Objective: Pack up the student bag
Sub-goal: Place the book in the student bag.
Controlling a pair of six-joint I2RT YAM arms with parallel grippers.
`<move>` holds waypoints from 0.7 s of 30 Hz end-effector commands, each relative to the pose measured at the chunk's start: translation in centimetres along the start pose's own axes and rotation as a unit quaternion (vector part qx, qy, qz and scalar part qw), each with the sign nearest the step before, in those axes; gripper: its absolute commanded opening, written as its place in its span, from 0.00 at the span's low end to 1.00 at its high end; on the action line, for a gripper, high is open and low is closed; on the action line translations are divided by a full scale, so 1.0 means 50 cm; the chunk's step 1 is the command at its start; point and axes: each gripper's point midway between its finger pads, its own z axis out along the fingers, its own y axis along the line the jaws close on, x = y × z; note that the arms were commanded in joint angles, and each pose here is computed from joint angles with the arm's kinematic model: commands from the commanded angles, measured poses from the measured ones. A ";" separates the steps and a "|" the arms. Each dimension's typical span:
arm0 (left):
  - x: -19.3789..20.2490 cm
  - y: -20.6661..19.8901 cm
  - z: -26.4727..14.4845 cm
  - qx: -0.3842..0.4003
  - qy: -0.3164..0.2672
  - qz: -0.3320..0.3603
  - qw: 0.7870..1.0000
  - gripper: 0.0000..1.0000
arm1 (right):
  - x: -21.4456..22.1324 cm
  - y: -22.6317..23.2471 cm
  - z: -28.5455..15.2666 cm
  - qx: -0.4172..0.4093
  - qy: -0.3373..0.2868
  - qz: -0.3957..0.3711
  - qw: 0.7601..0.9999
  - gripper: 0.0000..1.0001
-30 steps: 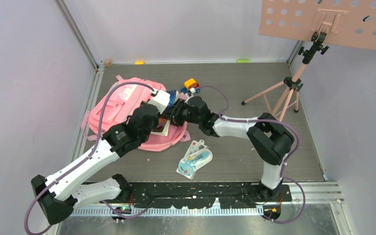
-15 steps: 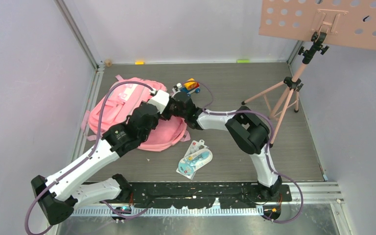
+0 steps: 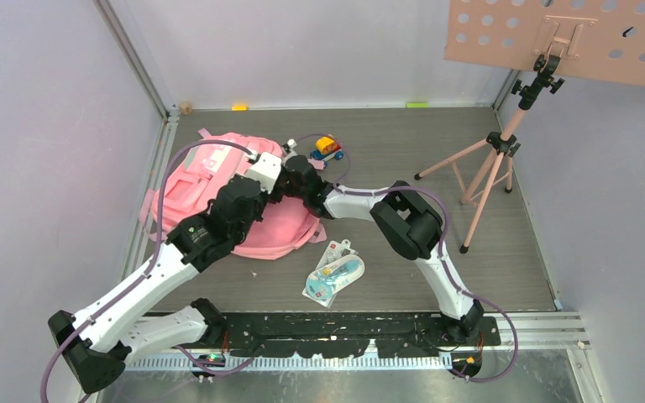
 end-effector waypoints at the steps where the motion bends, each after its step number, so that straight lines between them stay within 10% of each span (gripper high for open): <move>1: -0.069 0.011 -0.015 0.006 -0.061 -0.055 0.997 0.00 | -0.030 0.104 -0.020 -0.061 -0.030 -0.082 0.994 0.54; 7: -0.067 0.016 -0.013 0.005 -0.059 -0.057 0.997 0.00 | -0.033 0.085 -0.058 -0.027 -0.041 -0.120 0.992 0.81; 21: -0.063 0.011 -0.008 0.011 -0.053 -0.053 0.997 0.00 | -0.046 0.035 -0.101 0.033 -0.070 -0.148 0.986 0.67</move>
